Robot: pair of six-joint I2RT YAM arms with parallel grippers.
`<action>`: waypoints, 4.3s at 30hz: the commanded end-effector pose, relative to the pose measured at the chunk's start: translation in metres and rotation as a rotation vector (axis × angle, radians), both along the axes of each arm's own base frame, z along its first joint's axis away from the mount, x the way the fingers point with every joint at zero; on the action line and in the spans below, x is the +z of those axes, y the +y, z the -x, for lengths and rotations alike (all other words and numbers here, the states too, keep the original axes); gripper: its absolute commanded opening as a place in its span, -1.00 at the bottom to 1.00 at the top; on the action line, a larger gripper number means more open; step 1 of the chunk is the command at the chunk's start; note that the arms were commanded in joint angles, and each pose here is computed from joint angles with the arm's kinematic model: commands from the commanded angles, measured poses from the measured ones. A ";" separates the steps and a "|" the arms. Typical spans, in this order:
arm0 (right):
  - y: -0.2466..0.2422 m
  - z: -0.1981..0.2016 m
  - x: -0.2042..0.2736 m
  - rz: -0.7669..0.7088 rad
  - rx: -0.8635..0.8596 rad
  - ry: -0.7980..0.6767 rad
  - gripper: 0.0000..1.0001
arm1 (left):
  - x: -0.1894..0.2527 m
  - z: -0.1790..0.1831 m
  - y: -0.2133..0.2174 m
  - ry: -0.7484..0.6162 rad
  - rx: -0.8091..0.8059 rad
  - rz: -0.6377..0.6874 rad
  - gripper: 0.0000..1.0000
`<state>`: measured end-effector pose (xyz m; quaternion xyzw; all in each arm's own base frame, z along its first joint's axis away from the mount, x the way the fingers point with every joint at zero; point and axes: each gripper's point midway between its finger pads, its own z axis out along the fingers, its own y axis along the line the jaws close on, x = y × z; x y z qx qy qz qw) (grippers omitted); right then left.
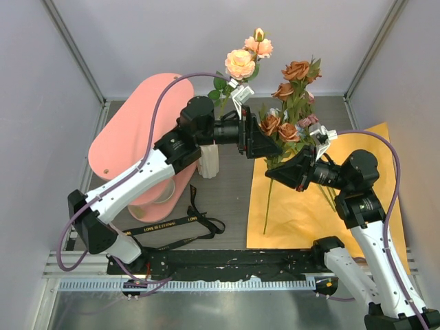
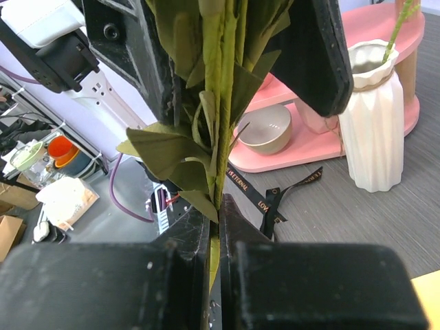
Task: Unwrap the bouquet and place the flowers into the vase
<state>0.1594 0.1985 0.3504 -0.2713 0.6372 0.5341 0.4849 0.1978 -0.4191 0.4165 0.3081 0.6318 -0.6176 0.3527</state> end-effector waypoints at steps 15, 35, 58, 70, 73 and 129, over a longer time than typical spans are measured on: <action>0.002 -0.003 0.013 0.001 -0.009 -0.048 -0.50 | 0.044 0.015 0.001 -0.071 -0.063 0.145 -0.68; -0.093 -0.085 -0.040 0.186 -0.806 0.090 0.78 | 0.074 -0.019 0.185 -0.627 0.741 -0.117 -0.99; -0.095 -0.082 -0.039 0.185 -0.819 0.098 0.79 | 0.134 -0.119 0.215 -0.697 1.256 -0.182 -1.00; -0.090 -0.085 -0.046 0.170 -0.803 0.124 0.78 | 0.139 -0.117 0.210 -0.752 1.215 -0.211 -1.00; -0.092 -0.084 -0.045 0.167 -0.809 0.119 0.79 | 0.128 -0.121 0.204 -0.749 1.203 -0.221 -1.00; -0.185 -0.142 -0.175 1.268 -1.073 0.144 0.60 | -0.037 0.101 0.168 -0.289 0.144 -0.066 1.00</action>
